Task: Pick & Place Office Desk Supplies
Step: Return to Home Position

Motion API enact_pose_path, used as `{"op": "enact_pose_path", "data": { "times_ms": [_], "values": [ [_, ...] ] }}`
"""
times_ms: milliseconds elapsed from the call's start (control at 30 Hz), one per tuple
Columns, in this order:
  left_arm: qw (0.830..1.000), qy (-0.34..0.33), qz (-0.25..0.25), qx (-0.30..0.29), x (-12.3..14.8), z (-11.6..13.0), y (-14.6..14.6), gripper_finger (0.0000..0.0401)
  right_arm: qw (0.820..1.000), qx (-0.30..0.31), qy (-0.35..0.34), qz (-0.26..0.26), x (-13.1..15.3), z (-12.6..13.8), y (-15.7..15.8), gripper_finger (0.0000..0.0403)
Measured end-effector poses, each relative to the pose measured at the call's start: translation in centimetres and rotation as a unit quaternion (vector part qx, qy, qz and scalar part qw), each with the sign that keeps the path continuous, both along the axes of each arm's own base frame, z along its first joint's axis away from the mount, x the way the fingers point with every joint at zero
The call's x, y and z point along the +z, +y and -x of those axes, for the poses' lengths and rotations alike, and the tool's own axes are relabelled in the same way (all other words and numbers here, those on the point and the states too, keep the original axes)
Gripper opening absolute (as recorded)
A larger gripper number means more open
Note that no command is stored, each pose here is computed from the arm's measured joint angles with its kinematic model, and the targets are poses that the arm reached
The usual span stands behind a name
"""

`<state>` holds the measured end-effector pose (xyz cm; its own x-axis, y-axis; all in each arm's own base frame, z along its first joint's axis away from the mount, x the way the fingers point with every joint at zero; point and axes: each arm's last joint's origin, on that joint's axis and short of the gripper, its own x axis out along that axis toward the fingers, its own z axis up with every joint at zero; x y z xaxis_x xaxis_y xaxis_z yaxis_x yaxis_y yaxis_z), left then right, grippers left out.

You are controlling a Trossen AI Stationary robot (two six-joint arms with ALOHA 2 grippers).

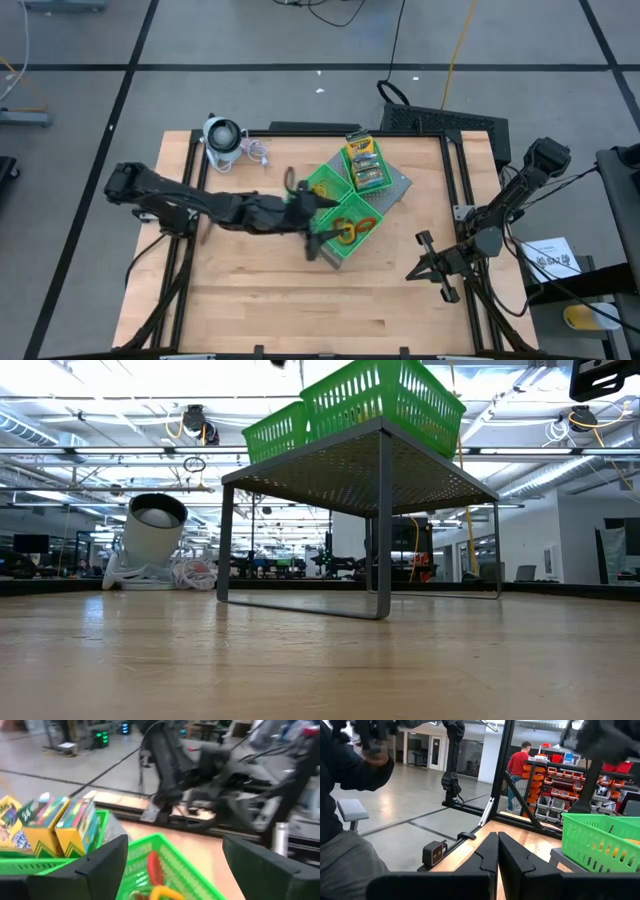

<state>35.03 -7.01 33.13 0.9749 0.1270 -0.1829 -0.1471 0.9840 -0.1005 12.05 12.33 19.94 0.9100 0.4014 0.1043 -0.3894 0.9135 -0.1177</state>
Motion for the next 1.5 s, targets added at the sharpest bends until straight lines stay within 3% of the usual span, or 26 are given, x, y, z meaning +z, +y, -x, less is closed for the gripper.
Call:
{"op": "enact_pose_path", "data": {
  "times_ms": [133, 333, 433, 567, 733, 900, 1067, 1233, 1400, 1500],
  "values": [
    [0.999, -0.011, -0.003, -0.035, 3.4, 3.7, 0.0, 0.0345, 1.0, 0.001, -0.001, -0.001, 0.0, 0.0, 0.0, 0.0],
    [0.996, 0.004, -0.033, -0.078, 7.6, 11.6, 1.1, 0.0343, 1.0, 0.004, -0.003, -0.003, 0.1, 0.0, 0.0, 0.0],
    [0.995, 0.039, -0.035, -0.085, 8.2, 15.5, 1.9, 0.0341, 1.0, 0.004, -0.003, -0.003, 0.1, 0.0, 0.0, 0.0],
    [0.994, 0.093, -0.003, -0.061, 7.8, 19.6, 2.9, 0.034, 1.0, 0.004, -0.005, 0.002, 0.1, 0.0, 0.0, 0.0],
    [0.998, 0.05, -0.02, -0.035, 5.7, 21.4, 3.1, 0.034, 0.999, 0.001, -0.012, 0.04, -0.1, 0.0, 0.0, 0.0],
    [0.998, -0.022, -0.054, -0.029, 1.1, 22.0, 3.4, 0.034, 0.996, -0.005, -0.029, 0.087, -0.2, 0.0, 0.0, 0.0],
    [0.995, -0.098, -0.03, -0.005, -3.2, 23.5, 4.4, 0.034, 0.995, -0.008, -0.034, 0.093, -0.2, 0.0, 0.0, 0.0],
    [0.989, -0.146, -0.002, 0.002, -6.4, 25.4, 5.2, 0.034, 0.996, -0.051, -0.026, 0.069, 0.0, -0.1, -0.2, 0.0],
    [0.986, -0.167, -0.01, 0.004, -8.8, 26.2, 5.4, 0.034, 0.992, -0.124, -0.021, -0.002, 0.6, -0.1, -0.7, 0.0],
    [0.987, -0.159, -0.013, 0.004, -10.2, 26.2, 5.5, 0.034, 0.991, -0.131, -0.02, -0.004, 0.6, -0.1, -0.8, 0.0]
  ]
}}
